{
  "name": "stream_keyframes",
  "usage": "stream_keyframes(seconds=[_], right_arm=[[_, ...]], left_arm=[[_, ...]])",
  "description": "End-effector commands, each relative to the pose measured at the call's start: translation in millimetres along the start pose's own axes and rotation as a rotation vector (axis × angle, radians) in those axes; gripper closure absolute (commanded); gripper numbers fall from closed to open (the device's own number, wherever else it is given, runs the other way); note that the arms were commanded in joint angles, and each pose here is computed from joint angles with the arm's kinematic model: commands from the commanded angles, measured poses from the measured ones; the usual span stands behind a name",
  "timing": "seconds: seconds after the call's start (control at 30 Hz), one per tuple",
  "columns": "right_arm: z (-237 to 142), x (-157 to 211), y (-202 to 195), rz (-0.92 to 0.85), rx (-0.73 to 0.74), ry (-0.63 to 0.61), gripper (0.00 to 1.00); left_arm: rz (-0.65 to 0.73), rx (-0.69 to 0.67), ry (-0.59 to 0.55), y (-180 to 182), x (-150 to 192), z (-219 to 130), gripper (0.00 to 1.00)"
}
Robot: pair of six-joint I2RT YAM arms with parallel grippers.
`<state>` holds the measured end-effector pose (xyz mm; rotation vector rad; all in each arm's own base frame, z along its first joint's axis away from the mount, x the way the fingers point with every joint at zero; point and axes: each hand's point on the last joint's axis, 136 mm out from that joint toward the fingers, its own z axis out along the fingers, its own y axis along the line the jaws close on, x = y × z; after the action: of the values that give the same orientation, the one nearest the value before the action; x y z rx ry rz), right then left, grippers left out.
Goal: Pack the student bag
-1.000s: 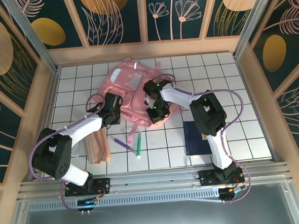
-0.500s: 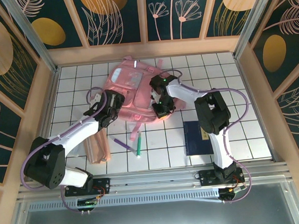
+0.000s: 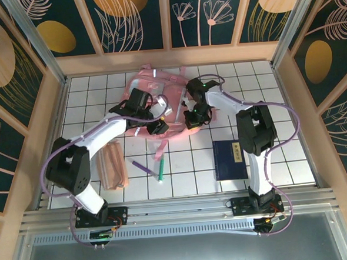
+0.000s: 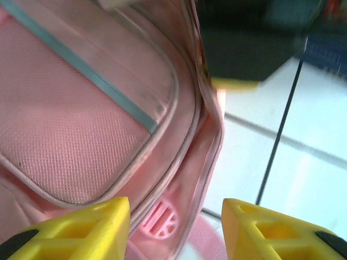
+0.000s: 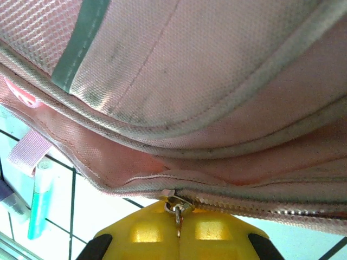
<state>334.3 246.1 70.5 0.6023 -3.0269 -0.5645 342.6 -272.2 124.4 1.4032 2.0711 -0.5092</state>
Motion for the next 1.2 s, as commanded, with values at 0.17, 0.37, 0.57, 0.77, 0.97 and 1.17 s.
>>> stream_keyframes(seconds=[0.17, 0.37, 0.57, 0.77, 0.97, 1.17], right_arm=[[-21.5, -5.2, -0.1, -0.017, -0.035, -0.067, 1.0], [-23.5, -6.2, -3.5, -0.009, -0.033, -0.074, 1.0], [-24.1, -5.5, -5.2, -0.006, -0.036, -0.076, 1.0], [-27.0, -6.5, -8.0, -0.001, -0.037, -0.085, 1.0], [-27.3, -7.0, -13.9, 0.004, -0.007, -0.088, 1.0], [-27.3, 1.0, -30.3, -0.028, 0.089, -0.079, 1.0]], left_arm=[[0.494, 0.064, 0.202, 7.2, 40.0, 19.1, 0.51], [0.584, -0.109, 0.259, 38.6, 51.2, 37.0, 0.59], [0.591, -0.216, 0.29, 57.5, 61.3, 47.8, 0.69], [0.576, -0.233, 0.283, 57.7, 67.2, 53.4, 0.65], [0.448, -0.304, 0.246, 74.1, 43.7, 53.9, 0.94], [0.104, -0.483, 0.124, 110.4, -26.5, 19.1, 1.0]])
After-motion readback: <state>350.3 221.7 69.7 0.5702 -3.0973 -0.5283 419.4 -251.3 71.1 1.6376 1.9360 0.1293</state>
